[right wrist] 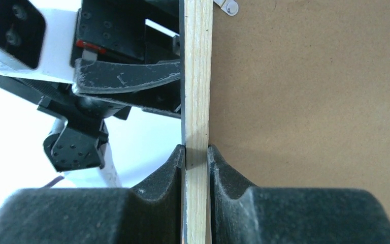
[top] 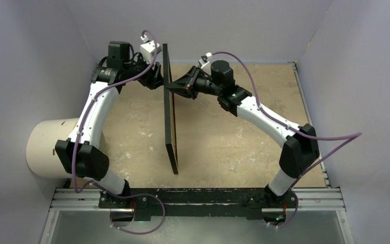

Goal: Put the photo into the frame
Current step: Turn over the photo frame at the center of the board.

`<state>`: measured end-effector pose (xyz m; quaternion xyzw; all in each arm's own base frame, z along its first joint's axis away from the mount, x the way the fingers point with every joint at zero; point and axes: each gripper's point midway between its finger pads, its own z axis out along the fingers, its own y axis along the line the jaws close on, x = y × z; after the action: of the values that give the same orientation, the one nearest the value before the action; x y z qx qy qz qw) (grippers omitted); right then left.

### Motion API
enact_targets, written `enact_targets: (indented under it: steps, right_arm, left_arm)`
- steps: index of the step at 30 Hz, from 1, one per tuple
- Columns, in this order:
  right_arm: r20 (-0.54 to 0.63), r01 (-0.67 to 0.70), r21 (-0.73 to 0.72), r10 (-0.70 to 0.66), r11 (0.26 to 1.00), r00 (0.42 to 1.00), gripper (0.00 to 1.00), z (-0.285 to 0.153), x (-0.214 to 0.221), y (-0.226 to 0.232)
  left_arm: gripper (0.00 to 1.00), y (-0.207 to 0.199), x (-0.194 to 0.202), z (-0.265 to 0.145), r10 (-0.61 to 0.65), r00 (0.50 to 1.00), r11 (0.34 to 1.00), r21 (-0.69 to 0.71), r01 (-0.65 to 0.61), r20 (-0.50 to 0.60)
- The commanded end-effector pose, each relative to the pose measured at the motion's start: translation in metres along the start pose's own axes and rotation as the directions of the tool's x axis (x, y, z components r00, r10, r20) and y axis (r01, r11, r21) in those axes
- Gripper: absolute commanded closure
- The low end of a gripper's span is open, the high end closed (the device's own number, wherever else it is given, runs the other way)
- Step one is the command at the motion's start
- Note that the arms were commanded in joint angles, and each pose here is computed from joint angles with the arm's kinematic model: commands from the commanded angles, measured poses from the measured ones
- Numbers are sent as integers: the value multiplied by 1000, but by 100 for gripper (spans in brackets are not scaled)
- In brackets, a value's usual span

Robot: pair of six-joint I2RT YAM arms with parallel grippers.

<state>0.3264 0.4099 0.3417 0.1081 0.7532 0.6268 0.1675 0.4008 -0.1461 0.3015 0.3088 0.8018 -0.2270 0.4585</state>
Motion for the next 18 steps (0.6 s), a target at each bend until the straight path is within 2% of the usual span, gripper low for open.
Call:
enact_targets:
  steps: [1, 7, 11, 15, 18]
  right_arm:
    - [-4, 30, -158, -31, 987, 1000, 92, -39, 1, 33]
    - [60, 72, -21, -71, 997, 996, 41, -75, -21, -8]
    - [91, 112, 53, -116, 992, 989, 16, -100, -29, -23]
    - [90, 113, 120, -125, 986, 988, 11, -117, -32, -43]
    - [105, 118, 207, -142, 971, 984, 11, -134, -38, -66]
  left_arm:
    - [47, -12, -12, 18, 45, 999, 999, 2, -45, -4]
    - [48, -24, -14, 33, 112, 993, 994, -11, -113, -39]
    - [49, -25, -4, 40, 119, 990, 993, -3, -119, -74]
    - [49, -14, 28, 49, 142, 980, 988, -35, -148, -137]
    - [49, 12, 83, 59, 179, 948, 972, -104, -212, -265]
